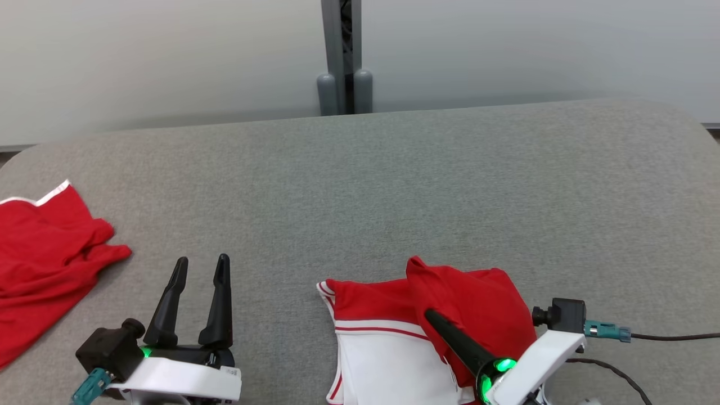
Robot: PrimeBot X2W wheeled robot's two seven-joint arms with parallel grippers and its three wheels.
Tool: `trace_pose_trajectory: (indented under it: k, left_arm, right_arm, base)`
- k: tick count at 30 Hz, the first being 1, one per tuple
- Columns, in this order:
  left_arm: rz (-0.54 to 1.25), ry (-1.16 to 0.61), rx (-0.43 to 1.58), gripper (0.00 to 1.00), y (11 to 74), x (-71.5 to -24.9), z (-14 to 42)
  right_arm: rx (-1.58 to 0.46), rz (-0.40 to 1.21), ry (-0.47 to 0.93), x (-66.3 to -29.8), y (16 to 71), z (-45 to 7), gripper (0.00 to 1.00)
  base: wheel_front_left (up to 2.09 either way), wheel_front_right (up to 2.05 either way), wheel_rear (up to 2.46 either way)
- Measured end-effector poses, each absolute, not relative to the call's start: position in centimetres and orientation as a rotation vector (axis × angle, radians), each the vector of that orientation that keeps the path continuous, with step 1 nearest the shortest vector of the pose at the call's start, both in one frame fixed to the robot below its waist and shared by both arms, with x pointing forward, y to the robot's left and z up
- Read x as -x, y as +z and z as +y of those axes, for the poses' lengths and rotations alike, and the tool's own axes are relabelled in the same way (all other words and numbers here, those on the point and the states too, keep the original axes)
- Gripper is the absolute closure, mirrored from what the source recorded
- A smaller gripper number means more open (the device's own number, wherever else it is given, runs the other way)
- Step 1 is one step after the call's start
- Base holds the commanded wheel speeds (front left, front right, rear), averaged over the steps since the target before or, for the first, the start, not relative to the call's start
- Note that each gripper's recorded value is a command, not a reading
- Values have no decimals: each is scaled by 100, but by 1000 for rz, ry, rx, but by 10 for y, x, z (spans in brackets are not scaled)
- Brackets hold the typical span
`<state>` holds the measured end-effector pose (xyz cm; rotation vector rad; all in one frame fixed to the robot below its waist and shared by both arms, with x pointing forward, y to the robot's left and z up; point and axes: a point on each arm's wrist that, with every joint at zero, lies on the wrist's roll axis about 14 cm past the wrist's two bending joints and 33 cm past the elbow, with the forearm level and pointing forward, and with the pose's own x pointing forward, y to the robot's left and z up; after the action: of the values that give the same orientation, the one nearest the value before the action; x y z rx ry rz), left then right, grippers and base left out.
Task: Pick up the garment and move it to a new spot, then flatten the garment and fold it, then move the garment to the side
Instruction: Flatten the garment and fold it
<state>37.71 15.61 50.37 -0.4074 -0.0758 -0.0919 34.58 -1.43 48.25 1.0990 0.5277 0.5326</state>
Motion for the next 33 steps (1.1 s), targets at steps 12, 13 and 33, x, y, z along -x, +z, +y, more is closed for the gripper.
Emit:
trace_pose_trajectory:
  k: [12,13,33]
  left_arm:
    - [-49,-16,408,0,491,-378,178]
    - [-50,-9,409,0,491,-379,181]
    - [-50,14,415,0,489,-382,188]
  right_arm:
    - [-1135,684,597,-355,452,43,100]
    - [-1128,703,592,-354,446,46,100]
    - [-1100,822,622,-345,425,74,0]
  base:
    - [0,0,0]
    - [0,0,0]
    - [0,0,0]
